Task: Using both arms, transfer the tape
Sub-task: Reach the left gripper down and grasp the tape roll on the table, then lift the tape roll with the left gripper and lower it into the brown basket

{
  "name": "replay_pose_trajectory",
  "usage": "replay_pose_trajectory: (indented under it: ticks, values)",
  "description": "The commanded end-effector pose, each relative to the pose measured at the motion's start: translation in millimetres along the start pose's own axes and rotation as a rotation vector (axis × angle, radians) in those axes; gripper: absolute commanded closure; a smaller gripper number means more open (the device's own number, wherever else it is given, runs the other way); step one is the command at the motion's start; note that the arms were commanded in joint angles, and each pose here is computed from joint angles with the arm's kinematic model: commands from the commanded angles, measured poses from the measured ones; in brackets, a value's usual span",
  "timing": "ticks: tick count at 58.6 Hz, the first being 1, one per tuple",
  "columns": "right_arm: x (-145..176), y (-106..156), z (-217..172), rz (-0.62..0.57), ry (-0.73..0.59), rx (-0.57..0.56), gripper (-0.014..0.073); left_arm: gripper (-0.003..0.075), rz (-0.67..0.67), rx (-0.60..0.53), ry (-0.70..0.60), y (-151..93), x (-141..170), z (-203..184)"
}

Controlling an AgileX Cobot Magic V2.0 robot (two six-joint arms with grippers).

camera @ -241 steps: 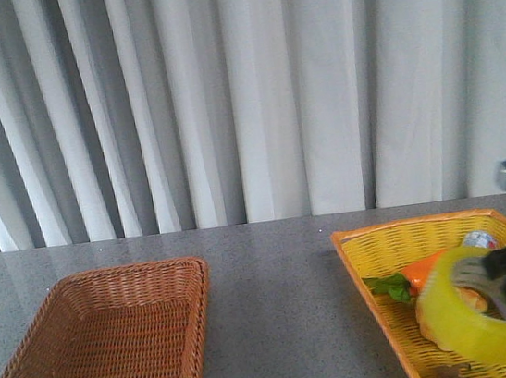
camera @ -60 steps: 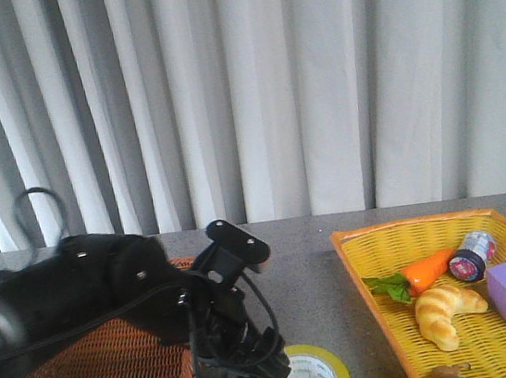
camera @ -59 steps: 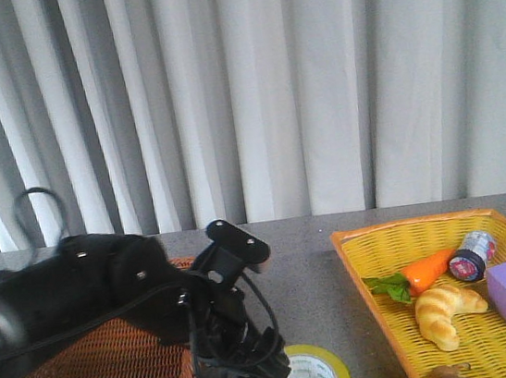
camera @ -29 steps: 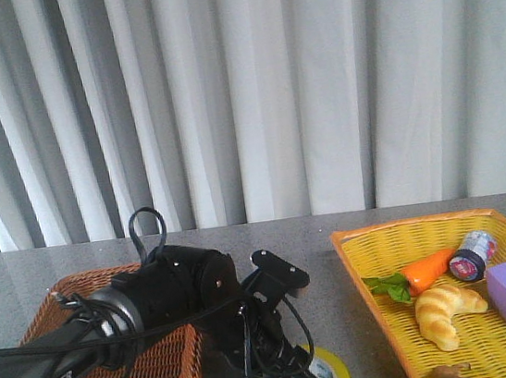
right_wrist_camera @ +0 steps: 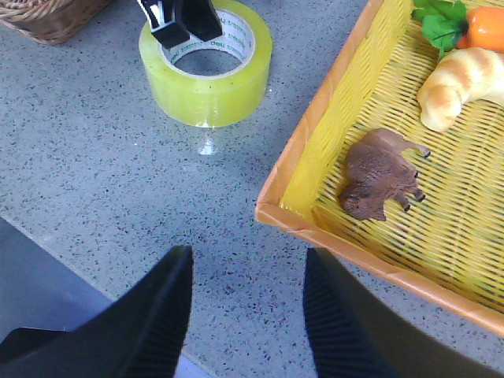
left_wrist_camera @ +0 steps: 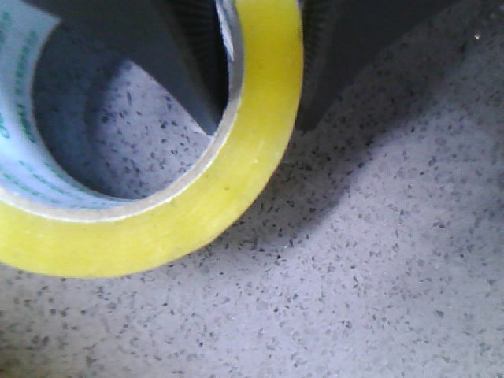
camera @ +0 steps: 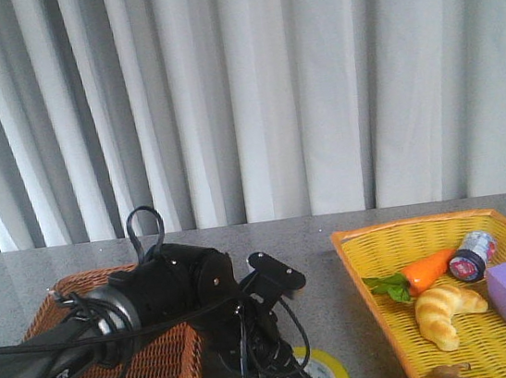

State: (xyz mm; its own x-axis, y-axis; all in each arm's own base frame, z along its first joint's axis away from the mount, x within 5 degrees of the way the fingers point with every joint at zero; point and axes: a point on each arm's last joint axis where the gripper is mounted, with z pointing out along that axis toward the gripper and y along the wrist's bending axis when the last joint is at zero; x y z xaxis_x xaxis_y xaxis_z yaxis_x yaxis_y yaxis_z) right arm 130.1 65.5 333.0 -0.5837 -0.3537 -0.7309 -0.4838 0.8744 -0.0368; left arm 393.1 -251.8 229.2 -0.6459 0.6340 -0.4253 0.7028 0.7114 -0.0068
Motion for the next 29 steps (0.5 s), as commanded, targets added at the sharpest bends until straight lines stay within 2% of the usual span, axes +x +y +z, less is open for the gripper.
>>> replay_pose_trajectory:
  ticks: [1,18,29]
  values:
    - [-11,-2,-7,0.005,-0.083,0.011,0.0269,0.0536,-0.001,-0.018,-0.161,-4,-18,-56]
    - [-11,-2,-7,0.005,-0.083,0.011,0.0269,0.0535,0.007,-0.037,-0.235,-8,-20,-95]
    - [-11,-2,-7,0.005,-0.083,0.011,0.0269,0.0535,0.015,-0.091,-0.267,1,-16,-125]
